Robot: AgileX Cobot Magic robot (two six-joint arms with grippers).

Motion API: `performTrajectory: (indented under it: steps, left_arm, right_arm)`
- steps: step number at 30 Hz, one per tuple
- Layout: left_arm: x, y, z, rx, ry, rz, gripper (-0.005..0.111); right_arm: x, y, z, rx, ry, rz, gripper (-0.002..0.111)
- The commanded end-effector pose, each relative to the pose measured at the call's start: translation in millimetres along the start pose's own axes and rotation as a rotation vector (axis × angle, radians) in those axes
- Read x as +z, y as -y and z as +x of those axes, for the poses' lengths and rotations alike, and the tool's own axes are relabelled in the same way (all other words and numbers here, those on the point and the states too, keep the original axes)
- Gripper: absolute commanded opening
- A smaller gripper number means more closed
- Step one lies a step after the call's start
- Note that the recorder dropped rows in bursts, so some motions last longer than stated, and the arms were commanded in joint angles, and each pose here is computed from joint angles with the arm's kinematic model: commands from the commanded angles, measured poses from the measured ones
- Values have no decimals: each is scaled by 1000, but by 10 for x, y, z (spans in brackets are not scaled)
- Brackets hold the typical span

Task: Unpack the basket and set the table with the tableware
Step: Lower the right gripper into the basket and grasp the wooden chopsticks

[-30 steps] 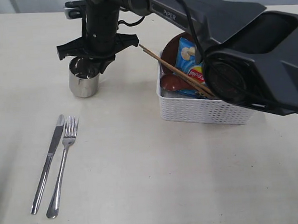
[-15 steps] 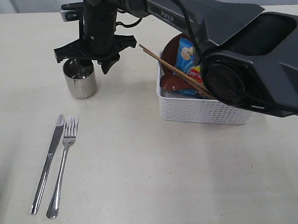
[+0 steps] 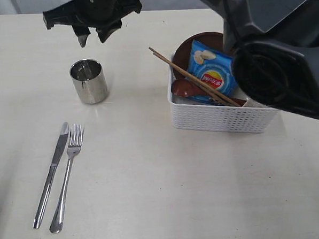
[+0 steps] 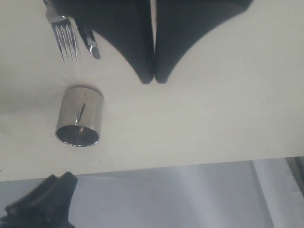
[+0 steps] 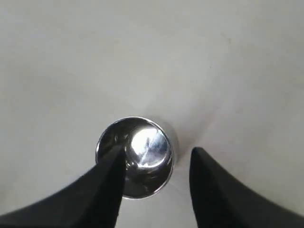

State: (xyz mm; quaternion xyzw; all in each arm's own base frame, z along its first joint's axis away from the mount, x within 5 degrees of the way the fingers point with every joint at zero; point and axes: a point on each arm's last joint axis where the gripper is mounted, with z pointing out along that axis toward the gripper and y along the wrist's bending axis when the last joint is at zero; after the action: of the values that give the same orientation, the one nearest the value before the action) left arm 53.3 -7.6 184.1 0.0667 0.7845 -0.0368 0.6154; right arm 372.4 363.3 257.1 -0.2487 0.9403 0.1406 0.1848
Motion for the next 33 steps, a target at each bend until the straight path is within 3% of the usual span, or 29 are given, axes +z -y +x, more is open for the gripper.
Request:
performTrajectory:
  steps: [1, 3, 8, 13, 25, 33]
  left_arm:
    - [1, 4, -1, -5, 8, 6, 0]
    - [1, 4, -1, -5, 8, 6, 0]
    - [1, 4, -1, -5, 8, 6, 0]
    - [1, 4, -1, -5, 8, 6, 0]
    - [1, 4, -1, -5, 8, 6, 0]
    - [1, 4, -1, -5, 8, 6, 0]
  right_arm:
    - [-575, 7, 8, -55, 68, 17, 42]
    - [-732, 113, 131, -67, 43, 84, 42]
    - [-1049, 728, 669, -26, -104, 171, 36]
    - [-856, 1103, 1099, -128, -292, 205, 37]
    - [-347, 1170, 1208, -225, -404, 161, 37]
    - [-200, 1173, 1145, -253, -330, 134, 37]
